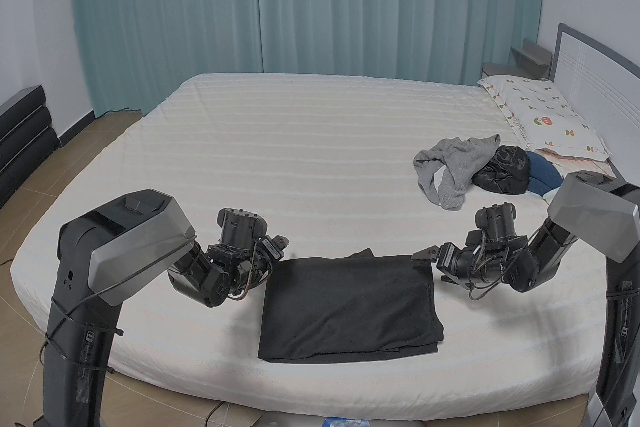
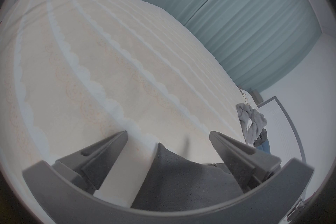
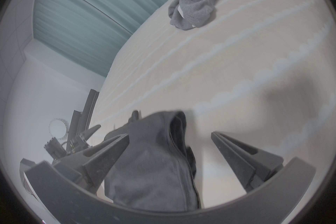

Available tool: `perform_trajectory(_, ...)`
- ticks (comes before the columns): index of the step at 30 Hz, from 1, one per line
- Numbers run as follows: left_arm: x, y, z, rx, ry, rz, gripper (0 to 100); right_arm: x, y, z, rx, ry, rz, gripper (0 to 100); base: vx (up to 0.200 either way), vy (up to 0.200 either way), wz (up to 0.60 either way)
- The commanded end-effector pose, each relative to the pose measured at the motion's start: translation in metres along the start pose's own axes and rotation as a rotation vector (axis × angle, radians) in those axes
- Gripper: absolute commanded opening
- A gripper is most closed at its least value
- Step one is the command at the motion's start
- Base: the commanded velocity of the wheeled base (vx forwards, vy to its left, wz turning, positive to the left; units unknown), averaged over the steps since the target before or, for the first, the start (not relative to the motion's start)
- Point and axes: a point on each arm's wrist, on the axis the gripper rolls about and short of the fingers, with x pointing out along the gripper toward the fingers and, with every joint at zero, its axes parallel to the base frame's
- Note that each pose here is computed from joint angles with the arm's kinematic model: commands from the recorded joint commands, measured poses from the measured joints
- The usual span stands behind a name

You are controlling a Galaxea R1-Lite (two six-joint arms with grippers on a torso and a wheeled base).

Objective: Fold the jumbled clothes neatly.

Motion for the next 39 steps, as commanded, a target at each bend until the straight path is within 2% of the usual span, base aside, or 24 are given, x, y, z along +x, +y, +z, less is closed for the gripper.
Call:
perform_trajectory(1,-0.014,0.006,0.023,-0.072,-0.028,0.012,100,-0.042,0.002,-0.022,-0.009,0.041,0.011,100,0.000,0.000,0.00)
perform_trajectory(9,-0.018,0.029,0.041,-0.106,-0.050,0.060,100,-0.061,-0.014,-0.066,-0.028,0.089,0.003,100,0.000,0.000,0.00)
perform_trajectory(18,-0.016,0.031,0.041,-0.106,-0.050,0.065,100,-0.063,-0.014,-0.083,-0.101,0.133,-0.003,100,0.000,0.000,0.00)
perform_trajectory(24,-0.015,0.029,0.042,-0.104,-0.053,0.058,100,-0.057,-0.016,-0.086,-0.108,0.147,-0.012,100,0.000,0.000,0.00)
perform_trajectory(25,-0.015,0.029,0.042,-0.104,-0.053,0.058,100,-0.058,-0.016,-0.086,-0.109,0.146,-0.013,0,0.000,0.000,0.00)
perform_trajectory(31,-0.015,0.029,0.041,-0.104,-0.052,0.059,100,-0.063,-0.017,-0.091,-0.144,0.165,-0.022,0,0.000,0.000,0.00)
perform_trajectory(32,-0.015,0.029,0.041,-0.104,-0.052,0.059,100,-0.065,-0.020,-0.093,-0.170,0.175,-0.034,0,0.000,0.000,0.00)
perform_trajectory(39,-0.015,0.029,0.041,-0.104,-0.051,0.060,100,-0.072,-0.017,-0.092,-0.179,0.155,-0.038,0,0.000,0.000,0.00)
